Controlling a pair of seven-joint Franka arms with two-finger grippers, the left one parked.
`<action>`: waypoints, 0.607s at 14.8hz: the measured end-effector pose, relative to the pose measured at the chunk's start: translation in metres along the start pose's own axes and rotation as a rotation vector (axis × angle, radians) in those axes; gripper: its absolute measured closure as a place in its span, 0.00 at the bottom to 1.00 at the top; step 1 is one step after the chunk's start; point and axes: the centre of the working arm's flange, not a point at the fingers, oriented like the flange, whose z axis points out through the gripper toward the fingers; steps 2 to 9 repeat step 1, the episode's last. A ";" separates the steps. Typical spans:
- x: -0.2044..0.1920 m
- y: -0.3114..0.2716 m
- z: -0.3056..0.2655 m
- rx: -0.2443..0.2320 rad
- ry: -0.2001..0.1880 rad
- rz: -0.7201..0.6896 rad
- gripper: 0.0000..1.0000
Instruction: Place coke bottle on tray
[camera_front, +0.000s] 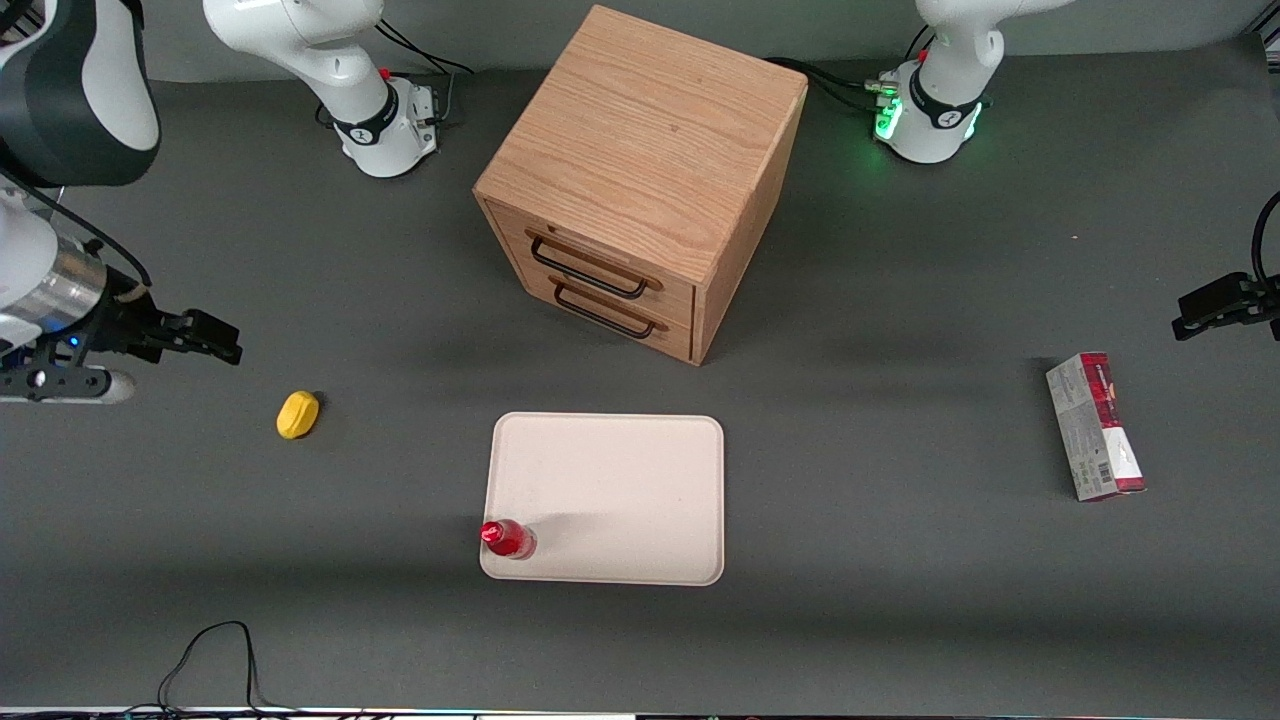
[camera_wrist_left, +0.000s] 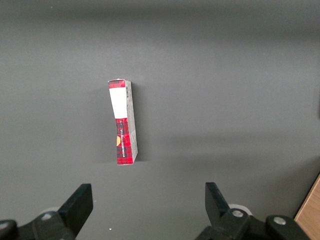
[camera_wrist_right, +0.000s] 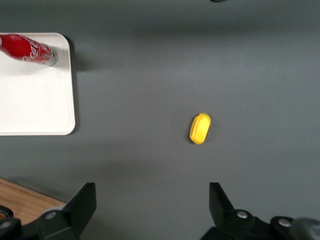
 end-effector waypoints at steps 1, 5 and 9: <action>-0.005 0.002 -0.001 0.003 -0.001 0.002 0.00; -0.005 0.002 -0.001 0.003 -0.001 0.002 0.00; -0.005 0.002 -0.001 0.003 -0.001 0.002 0.00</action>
